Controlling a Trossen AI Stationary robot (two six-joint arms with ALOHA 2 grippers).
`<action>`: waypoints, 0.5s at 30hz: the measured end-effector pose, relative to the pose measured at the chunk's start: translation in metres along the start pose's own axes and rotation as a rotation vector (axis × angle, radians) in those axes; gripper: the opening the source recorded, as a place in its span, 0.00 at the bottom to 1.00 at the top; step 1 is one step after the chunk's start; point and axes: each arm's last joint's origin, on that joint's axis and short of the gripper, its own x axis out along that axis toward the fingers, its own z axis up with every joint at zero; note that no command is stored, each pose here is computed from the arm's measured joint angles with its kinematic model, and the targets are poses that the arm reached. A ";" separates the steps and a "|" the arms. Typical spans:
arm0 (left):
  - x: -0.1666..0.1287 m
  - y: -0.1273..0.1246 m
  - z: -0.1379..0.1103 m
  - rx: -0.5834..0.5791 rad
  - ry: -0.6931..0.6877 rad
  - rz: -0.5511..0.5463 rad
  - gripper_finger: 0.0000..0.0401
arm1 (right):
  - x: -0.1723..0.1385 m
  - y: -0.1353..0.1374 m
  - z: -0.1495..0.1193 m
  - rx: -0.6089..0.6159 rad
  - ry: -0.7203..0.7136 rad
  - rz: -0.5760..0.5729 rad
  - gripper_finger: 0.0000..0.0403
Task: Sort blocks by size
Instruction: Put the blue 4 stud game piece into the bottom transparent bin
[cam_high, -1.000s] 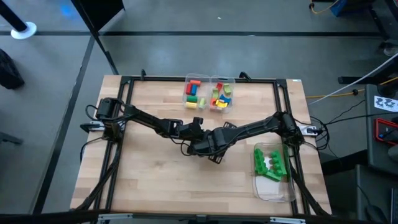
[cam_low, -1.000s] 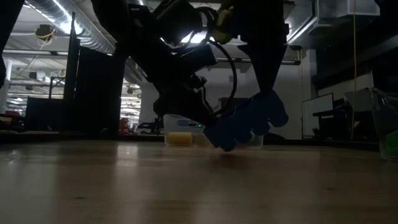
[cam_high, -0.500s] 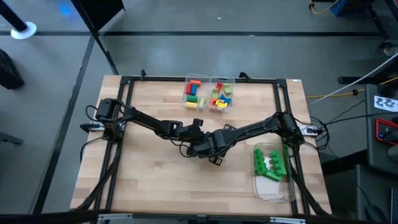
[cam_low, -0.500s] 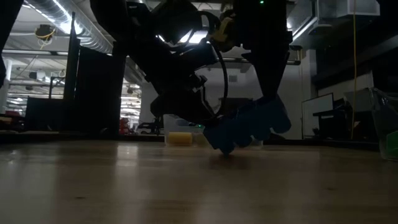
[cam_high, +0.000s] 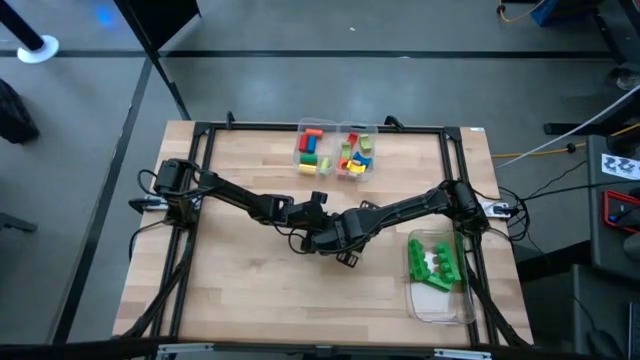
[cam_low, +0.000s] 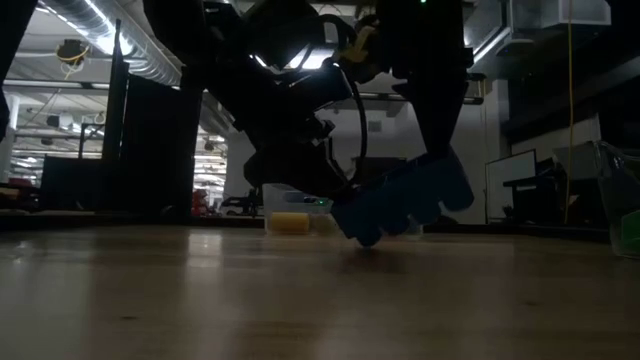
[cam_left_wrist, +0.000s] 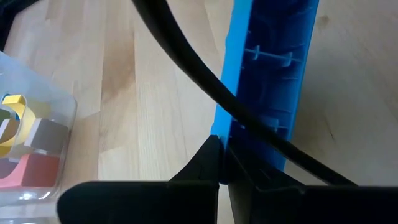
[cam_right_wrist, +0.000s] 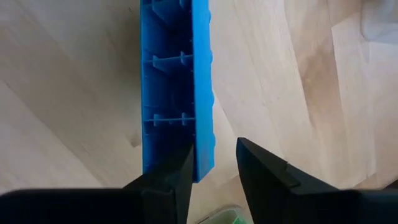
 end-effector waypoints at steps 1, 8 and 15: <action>0.000 0.000 0.000 -0.001 0.000 0.000 0.01 | 0.000 0.000 0.000 0.000 -0.004 -0.006 0.30; 0.000 0.000 0.000 0.000 -0.006 0.000 0.00 | 0.000 0.001 0.000 0.004 0.023 0.030 0.30; 0.000 0.001 0.000 0.003 -0.006 0.001 0.01 | 0.000 0.001 0.000 0.004 0.027 0.034 0.12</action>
